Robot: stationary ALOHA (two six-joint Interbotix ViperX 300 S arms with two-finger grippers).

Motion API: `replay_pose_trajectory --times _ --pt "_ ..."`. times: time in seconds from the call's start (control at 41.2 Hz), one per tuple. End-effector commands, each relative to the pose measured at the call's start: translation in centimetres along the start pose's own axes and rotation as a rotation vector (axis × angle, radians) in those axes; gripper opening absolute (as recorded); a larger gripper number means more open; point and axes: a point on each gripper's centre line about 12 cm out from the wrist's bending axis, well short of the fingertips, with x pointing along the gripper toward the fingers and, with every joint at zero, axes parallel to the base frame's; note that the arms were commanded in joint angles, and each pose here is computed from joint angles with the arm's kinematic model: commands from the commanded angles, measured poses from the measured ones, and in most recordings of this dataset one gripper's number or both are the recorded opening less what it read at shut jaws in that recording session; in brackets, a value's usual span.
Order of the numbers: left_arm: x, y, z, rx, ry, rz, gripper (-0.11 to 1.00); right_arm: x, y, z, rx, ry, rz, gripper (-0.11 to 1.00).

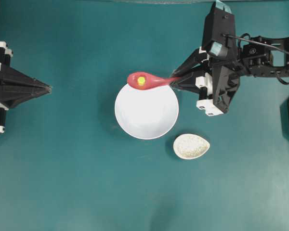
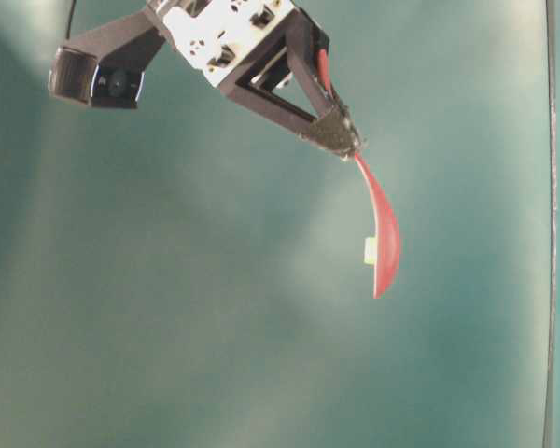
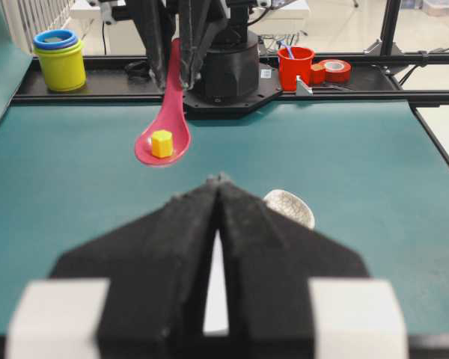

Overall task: Scoop the yellow hexagonal prism block from the bowl with a spoon using the right arm.
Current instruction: 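Raise the spoon carrying the yellow block up out of the bowl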

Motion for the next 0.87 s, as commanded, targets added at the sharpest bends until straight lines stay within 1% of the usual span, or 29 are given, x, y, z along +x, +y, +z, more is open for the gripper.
replay_pose_trajectory --times 0.0,0.437,0.68,0.85 --pt "0.27 0.01 0.77 0.005 -0.018 0.000 0.00 -0.83 0.24 0.92 -0.007 -0.042 0.006 0.23" --pt "0.25 0.01 0.75 0.005 -0.015 0.000 0.00 -0.88 0.21 1.09 -0.015 -0.059 0.004 0.23" --pt "0.28 0.04 0.52 -0.008 0.003 0.001 0.00 -0.88 0.21 1.13 -0.012 -0.062 0.004 0.23" --pt "0.25 0.01 0.57 -0.008 0.000 0.000 0.00 -0.88 0.21 1.09 -0.012 -0.059 0.004 0.23"
